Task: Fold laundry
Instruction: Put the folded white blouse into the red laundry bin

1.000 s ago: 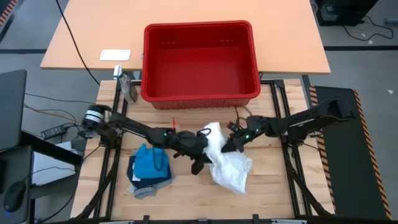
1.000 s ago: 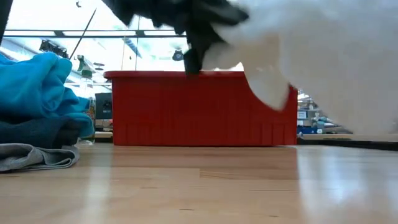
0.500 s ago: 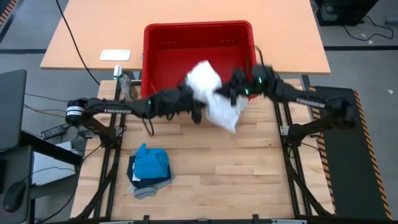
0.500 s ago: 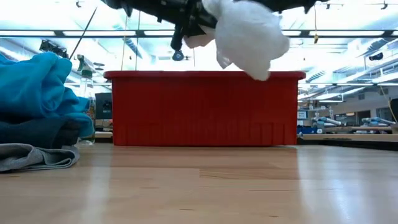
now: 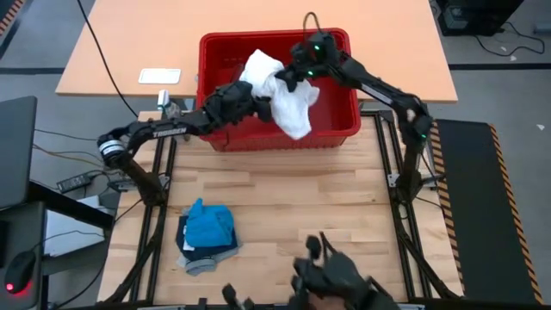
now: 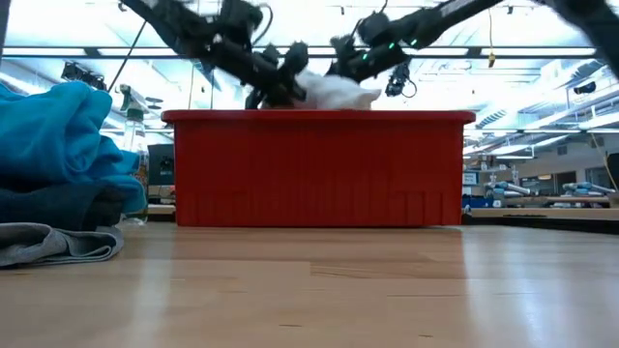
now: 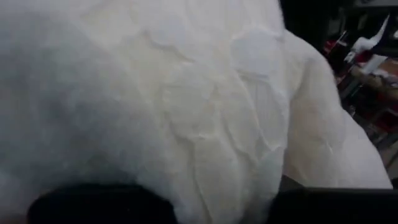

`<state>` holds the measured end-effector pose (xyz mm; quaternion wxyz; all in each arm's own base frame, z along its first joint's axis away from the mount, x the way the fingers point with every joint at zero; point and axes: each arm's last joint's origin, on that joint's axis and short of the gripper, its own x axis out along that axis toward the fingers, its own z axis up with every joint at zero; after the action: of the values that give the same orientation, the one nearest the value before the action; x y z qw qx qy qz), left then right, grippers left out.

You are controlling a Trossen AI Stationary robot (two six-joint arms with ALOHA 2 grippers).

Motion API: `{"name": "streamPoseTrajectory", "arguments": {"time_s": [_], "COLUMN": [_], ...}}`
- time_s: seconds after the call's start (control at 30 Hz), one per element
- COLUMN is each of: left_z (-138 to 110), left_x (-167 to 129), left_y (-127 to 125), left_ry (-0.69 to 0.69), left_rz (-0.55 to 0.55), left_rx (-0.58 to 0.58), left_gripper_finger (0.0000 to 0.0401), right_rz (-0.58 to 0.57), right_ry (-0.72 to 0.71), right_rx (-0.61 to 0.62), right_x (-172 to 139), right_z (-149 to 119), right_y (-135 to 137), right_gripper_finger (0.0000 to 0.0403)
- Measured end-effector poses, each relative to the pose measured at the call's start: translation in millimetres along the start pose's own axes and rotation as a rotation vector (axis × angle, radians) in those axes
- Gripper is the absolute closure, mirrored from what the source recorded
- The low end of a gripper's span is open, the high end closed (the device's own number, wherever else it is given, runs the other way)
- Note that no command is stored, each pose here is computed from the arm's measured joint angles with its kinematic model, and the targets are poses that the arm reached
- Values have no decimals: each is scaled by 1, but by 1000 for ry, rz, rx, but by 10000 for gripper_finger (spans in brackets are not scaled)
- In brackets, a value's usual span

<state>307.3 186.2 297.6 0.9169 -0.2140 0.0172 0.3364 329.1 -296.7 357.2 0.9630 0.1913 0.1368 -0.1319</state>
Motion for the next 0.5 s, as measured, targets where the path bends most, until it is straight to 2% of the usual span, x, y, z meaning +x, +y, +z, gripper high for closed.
{"name": "streamPoseTrajectory", "arguments": {"time_s": [0.23, 0.37, 0.5], "left_z": [-10, -27, -49], "left_x": [29, 30, 26], "left_y": [56, 79, 91], "left_ry": [87, 282, 521], "left_rz": [-10, 47, 47], "left_rx": [-10, -119, -158], "left_gripper_finger": [354, 347, 311], "right_rz": [-95, -145, -159], "right_ry": [110, 226, 368], "right_rx": [14, 36, 80], "right_x": [37, 55, 77], "right_z": [-2, -22, -58], "right_y": [-40, -55, -72], "right_gripper_finger": [357, 356, 328]}}
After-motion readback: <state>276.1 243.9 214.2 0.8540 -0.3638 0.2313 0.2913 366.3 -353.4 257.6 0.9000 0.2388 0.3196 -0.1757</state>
